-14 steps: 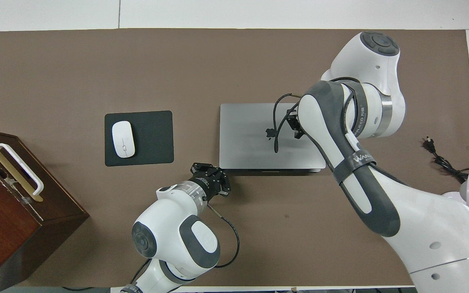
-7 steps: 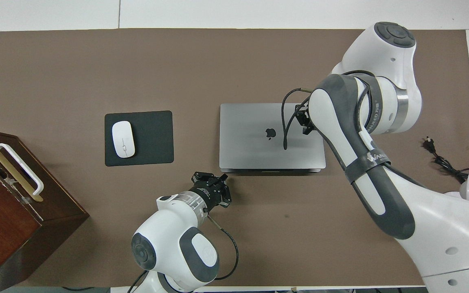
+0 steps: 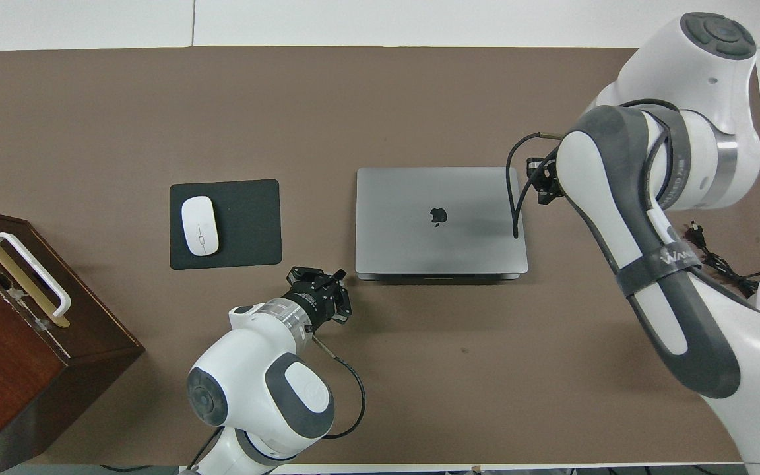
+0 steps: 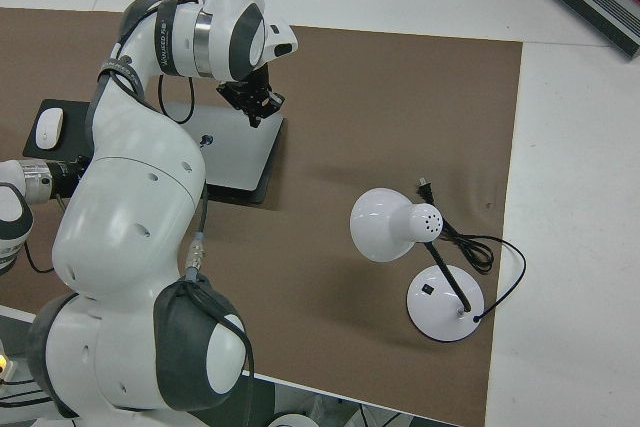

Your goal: Close laptop with both arms

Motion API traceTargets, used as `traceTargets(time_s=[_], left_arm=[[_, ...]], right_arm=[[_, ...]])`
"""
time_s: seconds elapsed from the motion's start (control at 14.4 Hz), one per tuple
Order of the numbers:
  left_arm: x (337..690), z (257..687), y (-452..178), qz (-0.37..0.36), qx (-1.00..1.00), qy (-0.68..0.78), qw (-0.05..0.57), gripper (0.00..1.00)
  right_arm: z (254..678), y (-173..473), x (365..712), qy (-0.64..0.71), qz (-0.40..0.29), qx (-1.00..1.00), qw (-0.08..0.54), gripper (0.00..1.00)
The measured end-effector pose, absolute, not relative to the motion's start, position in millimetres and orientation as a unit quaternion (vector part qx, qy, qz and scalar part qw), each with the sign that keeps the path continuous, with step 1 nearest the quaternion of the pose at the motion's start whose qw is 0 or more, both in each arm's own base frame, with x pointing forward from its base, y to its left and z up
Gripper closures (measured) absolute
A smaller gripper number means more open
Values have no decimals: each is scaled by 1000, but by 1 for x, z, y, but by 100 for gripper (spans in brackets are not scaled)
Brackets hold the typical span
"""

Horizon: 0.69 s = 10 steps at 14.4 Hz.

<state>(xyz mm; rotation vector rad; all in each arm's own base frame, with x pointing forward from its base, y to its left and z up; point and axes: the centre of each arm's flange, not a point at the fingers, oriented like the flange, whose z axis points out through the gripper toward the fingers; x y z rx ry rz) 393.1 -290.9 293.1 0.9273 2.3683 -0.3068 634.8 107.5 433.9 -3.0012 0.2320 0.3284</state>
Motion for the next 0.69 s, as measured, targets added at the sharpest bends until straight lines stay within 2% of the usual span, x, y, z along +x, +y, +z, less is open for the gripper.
traceTargets(time_s=[0.28, 0.42, 0.62, 0.69], left_arm=[[428, 300, -254, -108, 351, 881, 300, 99], [451, 309, -233, -112, 358, 873, 312, 99], [485, 324, -200, -114, 362, 862, 336, 99], [493, 330, -194, -112, 359, 860, 344, 99]], right_arm=[[457, 74, 634, 53, 88, -994, 32, 99], [471, 60, 632, 31, 75, -997, 6, 96], [495, 36, 628, 19, 56, -998, -5, 68], [502, 25, 627, 19, 50, -999, -3, 55]])
